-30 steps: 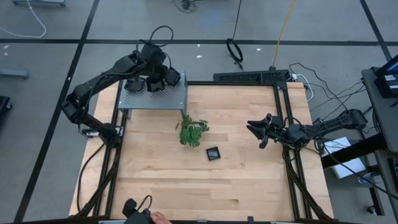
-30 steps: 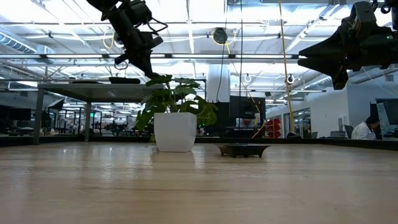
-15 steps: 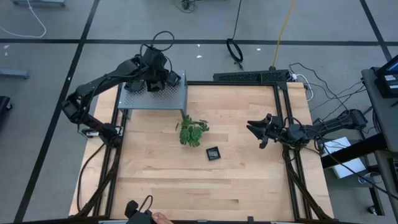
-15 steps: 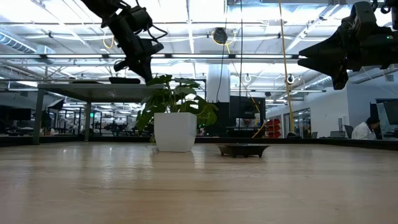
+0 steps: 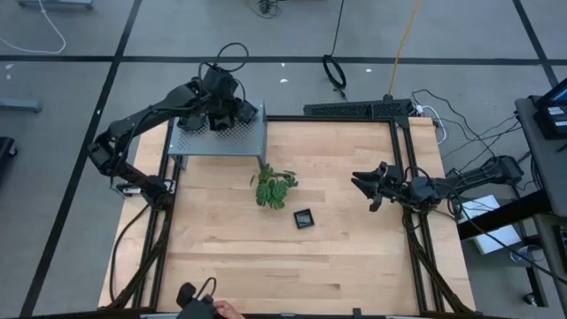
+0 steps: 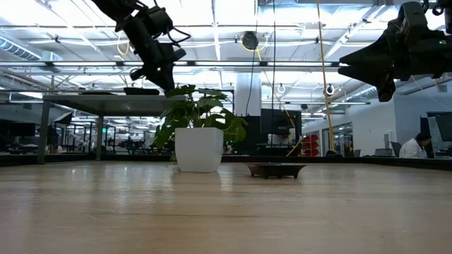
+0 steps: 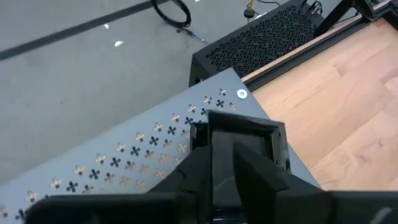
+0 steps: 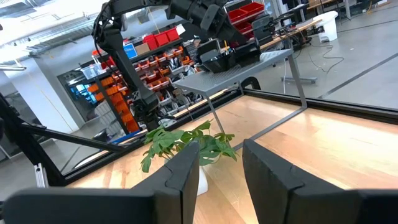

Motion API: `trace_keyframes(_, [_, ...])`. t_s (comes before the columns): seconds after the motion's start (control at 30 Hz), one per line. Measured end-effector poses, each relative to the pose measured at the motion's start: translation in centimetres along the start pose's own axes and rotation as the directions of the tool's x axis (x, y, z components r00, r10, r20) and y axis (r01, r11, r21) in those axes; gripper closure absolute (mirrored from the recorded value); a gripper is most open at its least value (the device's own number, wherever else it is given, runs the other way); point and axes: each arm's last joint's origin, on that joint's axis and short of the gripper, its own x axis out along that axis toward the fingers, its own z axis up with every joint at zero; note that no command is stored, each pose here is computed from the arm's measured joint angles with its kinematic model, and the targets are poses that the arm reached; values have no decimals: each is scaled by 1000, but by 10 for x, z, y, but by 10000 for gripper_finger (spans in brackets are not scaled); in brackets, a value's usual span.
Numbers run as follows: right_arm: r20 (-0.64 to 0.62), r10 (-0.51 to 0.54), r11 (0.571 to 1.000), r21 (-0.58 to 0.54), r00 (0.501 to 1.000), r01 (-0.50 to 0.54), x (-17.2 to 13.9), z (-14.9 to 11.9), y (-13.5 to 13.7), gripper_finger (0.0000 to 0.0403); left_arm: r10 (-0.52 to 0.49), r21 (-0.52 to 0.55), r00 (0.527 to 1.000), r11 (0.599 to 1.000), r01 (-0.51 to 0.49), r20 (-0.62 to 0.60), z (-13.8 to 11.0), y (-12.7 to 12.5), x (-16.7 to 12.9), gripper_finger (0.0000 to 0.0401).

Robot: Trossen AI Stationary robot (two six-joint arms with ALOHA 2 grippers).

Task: Pick & Place Mini shaped plates
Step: Stack the square plate on top of the square plate on the shelf

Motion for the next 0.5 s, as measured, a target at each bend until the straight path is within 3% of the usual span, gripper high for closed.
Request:
trace_keyframes(0.17, [0,0,1000,0,1000,0,0,0,0,293,-13,68,999,998,10,53,4,-1,-4,286])
trace_keyframes(0.33, [0,0,1000,0,1000,0,0,0,0,293,-51,211,987,977,18,153,12,-7,-18,246])
trace_keyframes(0.5, [0,0,1000,0,1000,0,0,0,0,293,-132,430,969,902,31,207,11,-28,-30,222])
